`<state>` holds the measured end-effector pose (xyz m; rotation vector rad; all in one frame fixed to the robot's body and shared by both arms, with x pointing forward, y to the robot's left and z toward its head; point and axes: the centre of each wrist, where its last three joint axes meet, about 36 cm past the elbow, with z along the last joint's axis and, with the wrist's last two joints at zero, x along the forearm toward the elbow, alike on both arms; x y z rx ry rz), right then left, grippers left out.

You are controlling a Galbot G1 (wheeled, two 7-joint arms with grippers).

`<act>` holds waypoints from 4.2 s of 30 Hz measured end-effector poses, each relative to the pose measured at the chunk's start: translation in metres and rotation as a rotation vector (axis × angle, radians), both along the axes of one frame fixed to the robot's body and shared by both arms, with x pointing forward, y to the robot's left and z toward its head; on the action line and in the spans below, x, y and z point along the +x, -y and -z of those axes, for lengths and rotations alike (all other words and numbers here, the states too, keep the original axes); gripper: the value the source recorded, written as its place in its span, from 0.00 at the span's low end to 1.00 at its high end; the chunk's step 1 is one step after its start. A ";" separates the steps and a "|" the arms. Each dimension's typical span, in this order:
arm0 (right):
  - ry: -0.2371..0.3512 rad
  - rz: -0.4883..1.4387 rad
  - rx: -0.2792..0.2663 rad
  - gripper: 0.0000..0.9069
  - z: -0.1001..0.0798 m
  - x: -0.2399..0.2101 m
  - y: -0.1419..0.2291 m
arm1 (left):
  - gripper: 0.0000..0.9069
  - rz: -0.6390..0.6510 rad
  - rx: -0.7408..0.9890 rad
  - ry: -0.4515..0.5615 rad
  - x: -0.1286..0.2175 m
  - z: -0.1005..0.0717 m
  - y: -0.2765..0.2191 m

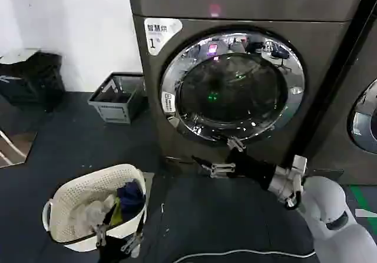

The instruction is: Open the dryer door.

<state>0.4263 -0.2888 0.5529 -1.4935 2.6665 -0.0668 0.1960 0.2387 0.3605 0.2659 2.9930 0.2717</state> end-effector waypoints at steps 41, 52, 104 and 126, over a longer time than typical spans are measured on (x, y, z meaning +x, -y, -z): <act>0.018 0.000 -0.038 1.00 0.052 0.232 -0.102 | 1.00 -0.092 -0.015 -0.044 -0.003 -0.013 0.008; -0.014 -0.127 -0.008 1.00 0.049 0.231 -0.100 | 1.00 -0.111 -0.048 -0.086 0.003 -0.022 0.008; 0.159 0.720 0.041 1.00 0.061 -0.161 0.199 | 1.00 0.903 -0.188 -0.117 0.265 -0.083 -0.020; 0.225 1.873 -0.180 1.00 -0.012 -0.279 0.311 | 1.00 1.358 -0.137 -0.141 0.294 -0.099 0.121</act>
